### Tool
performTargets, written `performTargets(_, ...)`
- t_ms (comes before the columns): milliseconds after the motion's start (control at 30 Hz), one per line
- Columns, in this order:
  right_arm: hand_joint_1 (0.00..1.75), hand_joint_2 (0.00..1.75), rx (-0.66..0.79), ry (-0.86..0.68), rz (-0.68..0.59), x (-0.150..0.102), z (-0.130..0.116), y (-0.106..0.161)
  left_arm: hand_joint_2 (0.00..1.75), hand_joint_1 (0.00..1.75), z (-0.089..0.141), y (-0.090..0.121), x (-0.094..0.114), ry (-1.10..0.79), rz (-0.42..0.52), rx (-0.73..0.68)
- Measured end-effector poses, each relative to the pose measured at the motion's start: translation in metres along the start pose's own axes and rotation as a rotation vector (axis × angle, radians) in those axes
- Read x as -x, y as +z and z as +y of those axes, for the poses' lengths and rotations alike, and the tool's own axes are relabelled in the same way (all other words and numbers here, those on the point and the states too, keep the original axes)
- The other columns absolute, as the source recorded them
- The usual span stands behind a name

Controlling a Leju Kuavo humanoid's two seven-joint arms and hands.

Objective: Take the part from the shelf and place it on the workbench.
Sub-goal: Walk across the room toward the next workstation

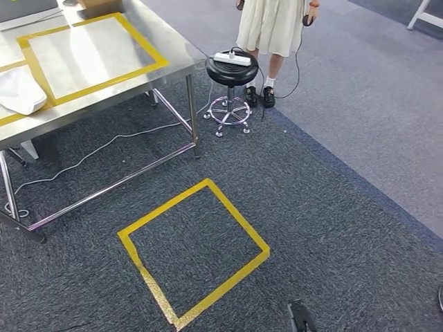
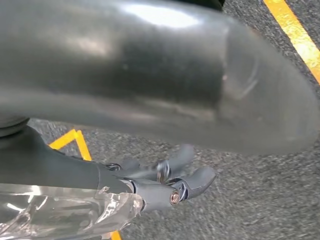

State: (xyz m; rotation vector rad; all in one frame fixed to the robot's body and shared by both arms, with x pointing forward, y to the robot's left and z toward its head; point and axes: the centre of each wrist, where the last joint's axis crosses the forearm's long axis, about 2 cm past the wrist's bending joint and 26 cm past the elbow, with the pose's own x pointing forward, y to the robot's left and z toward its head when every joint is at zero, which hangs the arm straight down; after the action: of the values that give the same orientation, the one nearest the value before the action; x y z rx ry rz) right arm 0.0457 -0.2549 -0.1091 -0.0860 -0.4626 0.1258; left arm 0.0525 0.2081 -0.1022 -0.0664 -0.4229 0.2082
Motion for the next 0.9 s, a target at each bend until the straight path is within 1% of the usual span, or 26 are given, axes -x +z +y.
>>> performTargets(900,0.0,0.0,-0.006,-0.003,-0.006,-0.0038,0.0022,-0.0009,0.0,0.0,0.001,-0.0004,-0.0009,-0.032,0.002,0.003)
